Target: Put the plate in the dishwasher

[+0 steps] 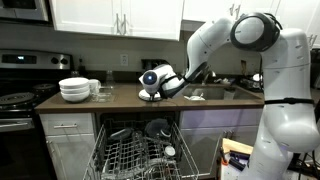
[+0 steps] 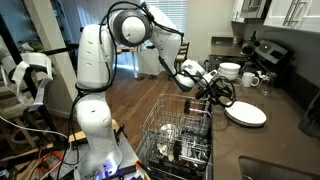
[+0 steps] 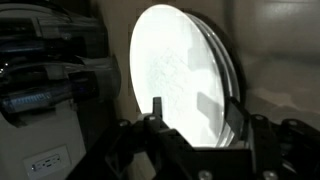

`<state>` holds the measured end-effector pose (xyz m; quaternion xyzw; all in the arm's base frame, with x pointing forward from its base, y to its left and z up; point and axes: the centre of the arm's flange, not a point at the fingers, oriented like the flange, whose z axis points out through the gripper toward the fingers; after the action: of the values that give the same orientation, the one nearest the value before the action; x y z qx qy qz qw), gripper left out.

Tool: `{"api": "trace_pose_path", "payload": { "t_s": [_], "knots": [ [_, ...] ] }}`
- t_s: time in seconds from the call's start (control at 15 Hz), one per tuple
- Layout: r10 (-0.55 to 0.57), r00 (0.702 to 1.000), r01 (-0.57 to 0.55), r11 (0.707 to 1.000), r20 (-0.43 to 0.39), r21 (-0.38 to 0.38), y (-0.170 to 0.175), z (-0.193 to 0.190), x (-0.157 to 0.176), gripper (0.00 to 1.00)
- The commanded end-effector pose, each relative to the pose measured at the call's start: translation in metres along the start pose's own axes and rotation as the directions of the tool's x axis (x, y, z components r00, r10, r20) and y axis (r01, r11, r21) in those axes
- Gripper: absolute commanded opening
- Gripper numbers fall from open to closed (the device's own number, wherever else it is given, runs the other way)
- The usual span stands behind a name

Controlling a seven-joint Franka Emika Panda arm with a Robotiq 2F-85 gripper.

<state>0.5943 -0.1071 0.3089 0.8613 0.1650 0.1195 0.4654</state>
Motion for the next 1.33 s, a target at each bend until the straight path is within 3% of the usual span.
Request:
{"api": "trace_pose_path", "payload": {
  "t_s": [0.0,0.27,0.4,0.6,0.67,0.8,1.0,1.07,1.13,1.2,1.27],
  "knots": [
    [-0.003,1.0,0.003,1.0,-0.008,-0.009,0.0007,0.007,0.004,0.37],
    [-0.009,1.0,0.009,1.0,-0.007,-0.006,-0.0028,0.0077,0.0039,0.11],
    [-0.01,1.0,0.01,1.0,-0.006,-0.005,-0.0038,0.0086,0.0038,0.49],
    [-0.012,1.0,0.012,1.0,-0.005,-0.01,-0.0031,0.0103,0.0036,0.59],
    [-0.01,1.0,0.01,1.0,-0.006,-0.011,-0.002,0.0099,0.0043,0.18],
    [-0.009,1.0,0.009,1.0,-0.01,-0.013,-0.0003,0.0088,0.0054,0.2],
    [-0.009,1.0,0.008,1.0,-0.014,-0.013,-0.0004,0.0076,0.0059,0.02],
    [-0.007,1.0,0.007,1.0,-0.011,-0.015,-0.0003,0.0082,0.0061,0.04],
    [-0.009,1.0,0.008,1.0,-0.011,-0.014,-0.0004,0.0086,0.006,0.15],
    [-0.011,1.0,0.01,1.0,-0.013,-0.011,-0.0004,0.0084,0.0058,0.0],
    [-0.01,1.0,0.01,1.0,-0.013,-0.011,-0.0006,0.008,0.0059,0.0]
  ]
}}
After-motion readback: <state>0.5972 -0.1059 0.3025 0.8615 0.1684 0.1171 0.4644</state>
